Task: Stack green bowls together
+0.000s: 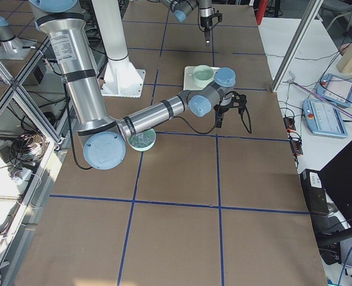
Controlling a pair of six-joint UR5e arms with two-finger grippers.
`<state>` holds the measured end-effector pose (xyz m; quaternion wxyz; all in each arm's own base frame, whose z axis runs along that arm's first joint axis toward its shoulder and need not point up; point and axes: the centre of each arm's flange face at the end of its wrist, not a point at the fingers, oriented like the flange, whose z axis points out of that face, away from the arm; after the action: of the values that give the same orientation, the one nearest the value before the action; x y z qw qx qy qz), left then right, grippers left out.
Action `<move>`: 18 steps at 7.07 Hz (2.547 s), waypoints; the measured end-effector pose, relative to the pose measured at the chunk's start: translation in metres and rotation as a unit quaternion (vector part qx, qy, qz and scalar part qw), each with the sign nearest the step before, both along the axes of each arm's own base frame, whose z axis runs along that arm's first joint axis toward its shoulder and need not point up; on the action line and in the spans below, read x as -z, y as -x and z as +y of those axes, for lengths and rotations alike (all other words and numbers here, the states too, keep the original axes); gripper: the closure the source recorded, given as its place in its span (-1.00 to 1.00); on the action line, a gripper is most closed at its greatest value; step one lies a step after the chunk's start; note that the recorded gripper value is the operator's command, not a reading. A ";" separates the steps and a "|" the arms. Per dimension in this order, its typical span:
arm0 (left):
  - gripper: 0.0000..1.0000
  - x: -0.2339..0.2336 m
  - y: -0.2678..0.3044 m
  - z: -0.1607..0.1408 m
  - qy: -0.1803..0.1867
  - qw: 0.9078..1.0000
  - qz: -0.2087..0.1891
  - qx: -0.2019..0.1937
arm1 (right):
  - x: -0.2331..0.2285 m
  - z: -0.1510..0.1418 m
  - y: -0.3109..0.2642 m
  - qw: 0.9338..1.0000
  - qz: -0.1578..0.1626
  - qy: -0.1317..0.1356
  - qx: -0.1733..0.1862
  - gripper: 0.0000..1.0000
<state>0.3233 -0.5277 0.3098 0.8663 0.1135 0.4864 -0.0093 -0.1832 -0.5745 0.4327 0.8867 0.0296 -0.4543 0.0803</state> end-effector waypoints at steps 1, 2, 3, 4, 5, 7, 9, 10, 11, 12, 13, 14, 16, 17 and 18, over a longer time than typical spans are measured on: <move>-1.00 -0.045 0.059 -0.009 -0.042 0.998 -0.033 -0.015 | -0.037 -0.010 -0.035 0.999 0.022 -0.025 0.015 -1.00; -1.00 -0.098 0.128 -0.018 -0.088 0.993 -0.073 -0.036 | -0.079 -0.021 -0.074 0.997 0.045 -0.048 0.032 -1.00; -1.00 -0.147 0.196 -0.023 -0.127 0.984 -0.114 -0.052 | -0.123 -0.027 -0.113 0.994 0.064 -0.064 0.057 -1.00; -1.00 -0.193 0.259 -0.024 -0.149 0.976 -0.146 -0.064 | -0.161 -0.029 -0.152 0.991 0.078 -0.069 0.086 -1.00; -1.00 -0.233 0.312 -0.023 -0.152 0.973 -0.159 -0.072 | -0.181 -0.029 -0.188 0.987 0.088 -0.068 0.119 -1.00; -1.00 -0.288 0.374 -0.018 -0.099 0.980 -0.153 -0.081 | -0.175 -0.036 -0.236 0.980 0.092 -0.062 0.162 -1.00; -1.00 -0.305 0.387 -0.013 -0.015 0.985 -0.143 -0.091 | -0.157 -0.046 -0.237 0.979 0.092 -0.053 0.176 -1.00; -1.00 -0.312 0.388 -0.007 -0.001 0.985 -0.143 -0.092 | -0.156 -0.047 -0.235 0.978 0.093 -0.050 0.178 -1.00; -1.00 -0.319 0.388 0.002 -0.002 0.985 -0.146 -0.090 | -0.159 -0.045 -0.233 0.978 0.093 -0.048 0.180 -1.00; -1.00 -0.322 0.388 0.006 -0.011 0.985 -0.148 -0.088 | -0.161 -0.044 -0.231 0.978 0.091 -0.046 0.181 -1.00; -1.00 -0.324 0.388 0.007 -0.011 0.985 -0.150 -0.088 | -0.162 -0.043 -0.228 0.978 0.089 -0.045 0.183 -1.00; -1.00 -0.324 0.388 0.009 -0.004 0.985 -0.149 -0.090 | -0.163 -0.042 -0.225 0.978 0.088 -0.045 0.185 -1.00; -1.00 -0.330 0.388 0.016 0.016 0.985 -0.146 -0.094 | -0.165 -0.040 -0.218 0.977 0.084 -0.044 0.189 -1.00; -1.00 -0.334 0.387 0.020 0.022 0.985 -0.144 -0.096 | -0.165 -0.038 -0.216 0.977 0.083 -0.045 0.191 -1.00; -1.00 -0.337 0.387 0.023 0.024 0.985 -0.143 -0.097 | -0.164 -0.034 -0.215 0.977 0.083 -0.048 0.191 -1.00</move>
<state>-0.0632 -0.5047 0.6470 0.9262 0.0448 0.3660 0.0790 0.0314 -0.6080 0.5967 0.9177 -0.0090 -0.3801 -0.1154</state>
